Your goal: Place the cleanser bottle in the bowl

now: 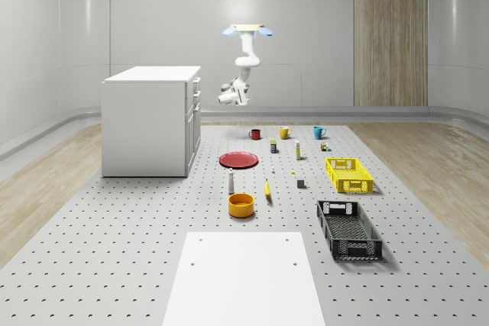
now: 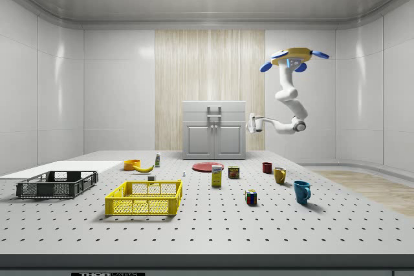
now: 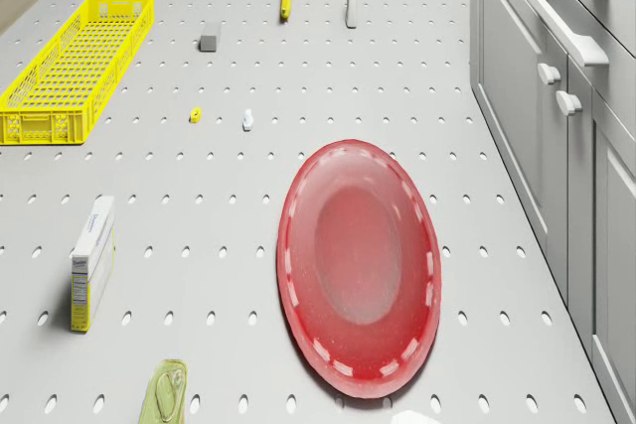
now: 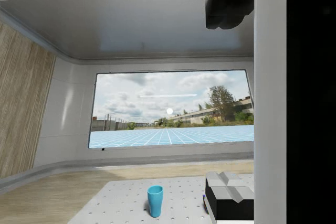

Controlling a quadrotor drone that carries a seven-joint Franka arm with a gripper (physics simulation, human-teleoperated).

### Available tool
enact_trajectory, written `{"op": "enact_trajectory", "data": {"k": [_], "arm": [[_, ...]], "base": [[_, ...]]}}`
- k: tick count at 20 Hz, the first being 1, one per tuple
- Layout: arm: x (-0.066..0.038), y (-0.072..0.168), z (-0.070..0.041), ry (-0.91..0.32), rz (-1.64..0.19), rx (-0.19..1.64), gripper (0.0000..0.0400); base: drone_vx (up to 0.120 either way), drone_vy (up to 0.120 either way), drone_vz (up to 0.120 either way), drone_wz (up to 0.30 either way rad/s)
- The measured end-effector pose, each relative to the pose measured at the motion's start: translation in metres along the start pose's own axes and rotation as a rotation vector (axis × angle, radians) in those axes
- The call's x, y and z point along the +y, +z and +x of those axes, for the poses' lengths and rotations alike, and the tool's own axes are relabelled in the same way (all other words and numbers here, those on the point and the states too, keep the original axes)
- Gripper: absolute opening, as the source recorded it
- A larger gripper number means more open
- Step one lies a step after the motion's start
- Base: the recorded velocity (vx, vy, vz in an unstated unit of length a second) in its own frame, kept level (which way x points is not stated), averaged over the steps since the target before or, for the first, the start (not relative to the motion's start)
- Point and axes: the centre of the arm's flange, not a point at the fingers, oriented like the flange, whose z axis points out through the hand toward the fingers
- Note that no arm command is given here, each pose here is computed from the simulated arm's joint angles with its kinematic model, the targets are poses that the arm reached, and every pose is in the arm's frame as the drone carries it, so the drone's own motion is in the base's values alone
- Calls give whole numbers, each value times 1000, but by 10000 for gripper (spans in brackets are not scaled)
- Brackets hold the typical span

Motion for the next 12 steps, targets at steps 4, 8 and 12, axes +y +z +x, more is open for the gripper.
{"op": "enact_trajectory", "data": {"k": [4,8,12], "arm": [[-42,21,-43,-14,-465,462,400],[-62,55,-63,-26,-780,778,400],[-67,77,-70,-34,-949,950,400]], "base": [[120,-30,0,0],[120,0,-60,0],[120,0,-120,0]]}}
